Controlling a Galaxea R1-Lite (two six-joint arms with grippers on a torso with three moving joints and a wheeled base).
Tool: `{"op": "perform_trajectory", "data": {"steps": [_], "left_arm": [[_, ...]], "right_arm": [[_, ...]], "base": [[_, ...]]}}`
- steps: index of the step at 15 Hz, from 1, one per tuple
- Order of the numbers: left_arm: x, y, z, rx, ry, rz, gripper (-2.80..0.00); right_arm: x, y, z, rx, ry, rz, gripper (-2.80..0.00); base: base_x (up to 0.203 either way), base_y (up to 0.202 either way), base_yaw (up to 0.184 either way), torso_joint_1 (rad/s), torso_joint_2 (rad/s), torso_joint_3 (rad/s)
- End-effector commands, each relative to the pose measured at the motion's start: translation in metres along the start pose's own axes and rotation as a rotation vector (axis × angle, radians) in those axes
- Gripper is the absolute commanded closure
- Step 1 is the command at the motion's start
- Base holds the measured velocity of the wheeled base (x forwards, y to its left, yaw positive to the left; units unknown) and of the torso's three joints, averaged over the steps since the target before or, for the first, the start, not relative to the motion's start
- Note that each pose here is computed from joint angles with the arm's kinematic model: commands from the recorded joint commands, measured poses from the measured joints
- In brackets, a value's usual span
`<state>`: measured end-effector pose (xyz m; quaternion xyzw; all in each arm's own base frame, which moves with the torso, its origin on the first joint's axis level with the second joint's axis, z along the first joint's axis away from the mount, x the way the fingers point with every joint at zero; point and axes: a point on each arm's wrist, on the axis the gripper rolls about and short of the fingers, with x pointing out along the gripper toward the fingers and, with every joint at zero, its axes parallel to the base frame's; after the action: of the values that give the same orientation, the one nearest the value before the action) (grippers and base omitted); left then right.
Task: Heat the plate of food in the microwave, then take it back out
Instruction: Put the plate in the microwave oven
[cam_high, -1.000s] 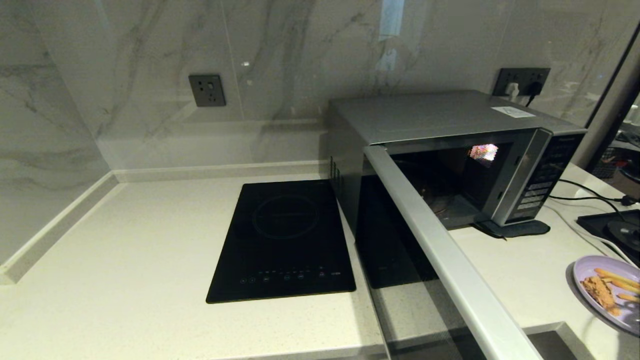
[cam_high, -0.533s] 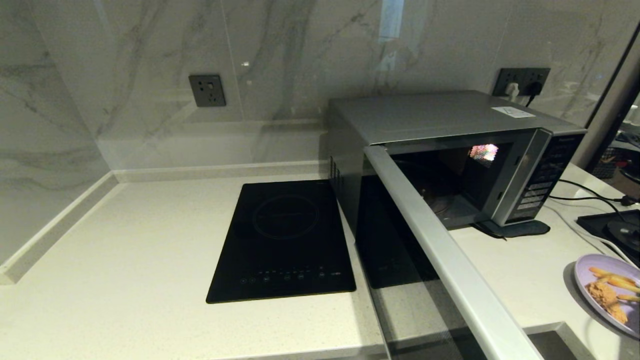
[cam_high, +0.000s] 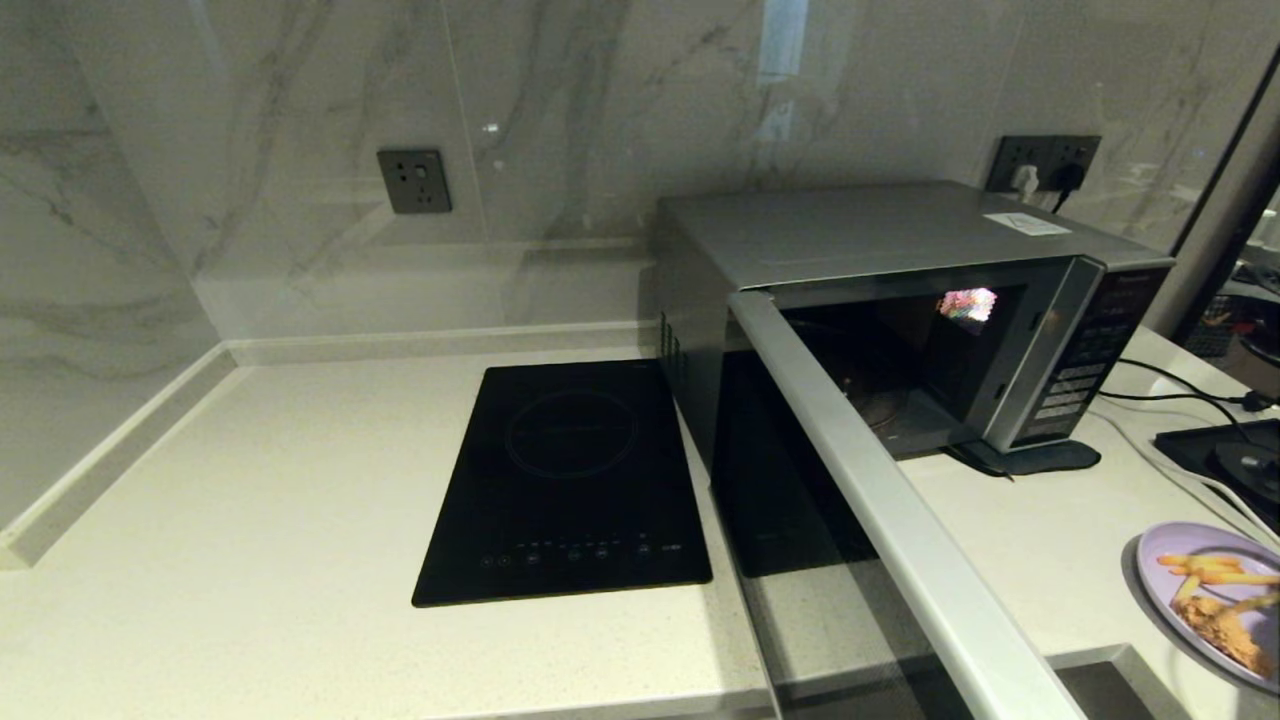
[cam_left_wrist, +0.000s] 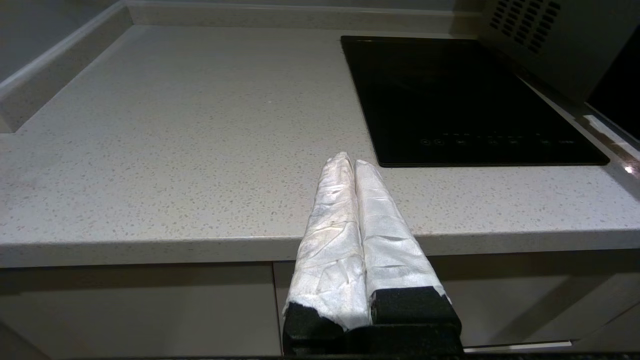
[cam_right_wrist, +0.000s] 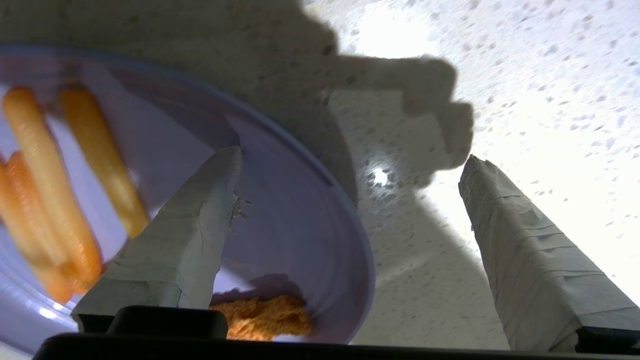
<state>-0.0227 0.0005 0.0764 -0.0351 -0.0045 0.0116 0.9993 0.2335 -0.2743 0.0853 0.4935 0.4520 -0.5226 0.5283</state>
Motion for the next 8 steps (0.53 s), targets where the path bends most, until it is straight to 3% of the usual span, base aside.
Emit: {"op": "perform_trajectory", "data": {"steps": [1,4,5,8], "left_arm": [[0.0001,0.0000,0.0000,0.000,0.000,0.001,0.00],[0.0001,0.0000,0.0000,-0.001,0.000,0.001,0.00],[0.0001,0.0000,0.0000,0.000,0.000,0.001,0.00],[0.0001,0.0000,0.0000,-0.002,0.000,0.001,0.00]], "right_arm": [[-0.0028,0.0006,-0.0018,-0.002,0.002,0.007,-2.80],[-0.0036,0.0015,-0.0023,-0.004,0.000,0.010,-2.80],[-0.0045,0.0018,-0.0023,-0.010,0.004,0.018,0.00],[-0.0072,0.0024,-0.0034,-0.032,0.022,0.050,0.00]], "base": [[0.000,0.000,0.000,0.000,0.00,0.000],[0.000,0.000,0.000,0.000,0.00,0.000],[0.000,0.000,0.000,0.000,0.00,0.000],[0.000,0.000,0.000,0.000,0.00,0.000]]}}
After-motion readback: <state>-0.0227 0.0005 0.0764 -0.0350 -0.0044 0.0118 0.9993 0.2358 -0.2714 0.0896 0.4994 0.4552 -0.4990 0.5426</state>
